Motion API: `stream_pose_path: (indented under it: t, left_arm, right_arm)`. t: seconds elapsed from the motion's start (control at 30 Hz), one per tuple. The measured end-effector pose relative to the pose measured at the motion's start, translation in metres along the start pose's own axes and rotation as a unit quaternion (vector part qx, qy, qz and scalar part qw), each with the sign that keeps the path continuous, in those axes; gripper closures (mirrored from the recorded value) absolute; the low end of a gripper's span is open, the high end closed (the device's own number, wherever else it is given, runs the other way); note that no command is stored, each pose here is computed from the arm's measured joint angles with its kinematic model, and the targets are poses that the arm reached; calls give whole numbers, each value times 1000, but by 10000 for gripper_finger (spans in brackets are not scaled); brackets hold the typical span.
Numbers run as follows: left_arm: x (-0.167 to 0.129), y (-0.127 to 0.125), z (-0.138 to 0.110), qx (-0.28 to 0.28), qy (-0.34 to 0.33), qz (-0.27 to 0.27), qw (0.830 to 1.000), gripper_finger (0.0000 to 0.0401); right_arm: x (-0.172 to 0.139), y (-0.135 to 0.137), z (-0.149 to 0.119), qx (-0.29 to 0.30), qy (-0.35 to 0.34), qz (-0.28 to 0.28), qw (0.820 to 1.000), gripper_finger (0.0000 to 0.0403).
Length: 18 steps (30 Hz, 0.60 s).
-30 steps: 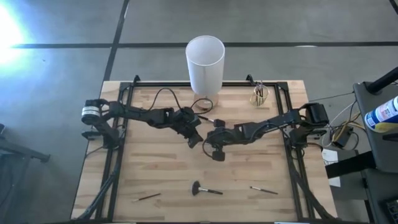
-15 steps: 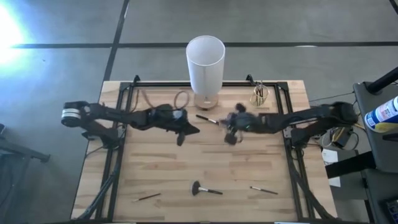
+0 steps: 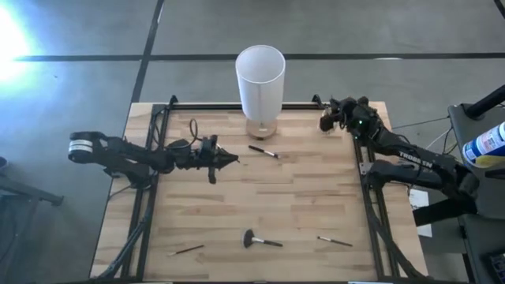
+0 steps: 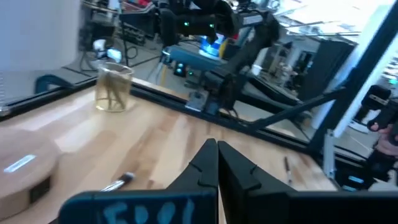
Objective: Pick & Place Makeup Brushes
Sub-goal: Put the eyeshadow brush into the makeup brush holder
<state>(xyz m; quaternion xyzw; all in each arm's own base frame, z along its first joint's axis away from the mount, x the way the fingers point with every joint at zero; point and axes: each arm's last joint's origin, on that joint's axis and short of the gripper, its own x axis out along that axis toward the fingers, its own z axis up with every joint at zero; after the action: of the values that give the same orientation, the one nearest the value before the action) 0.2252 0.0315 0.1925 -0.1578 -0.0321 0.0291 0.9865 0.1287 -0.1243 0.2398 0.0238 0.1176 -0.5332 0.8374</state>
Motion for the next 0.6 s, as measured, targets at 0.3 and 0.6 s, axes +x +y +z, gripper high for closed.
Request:
stream_pose_path:
  t: [0.3,0.6]
  left_arm:
    - [-5,4,-7,6,6,22,1000,401]
    - [-6,4,-7,7,5,31,999,401]
  right_arm:
    - [25,-23,-25,34,5,-40,999,392]
    - [38,-19,-47,64,67,-30,995,386]
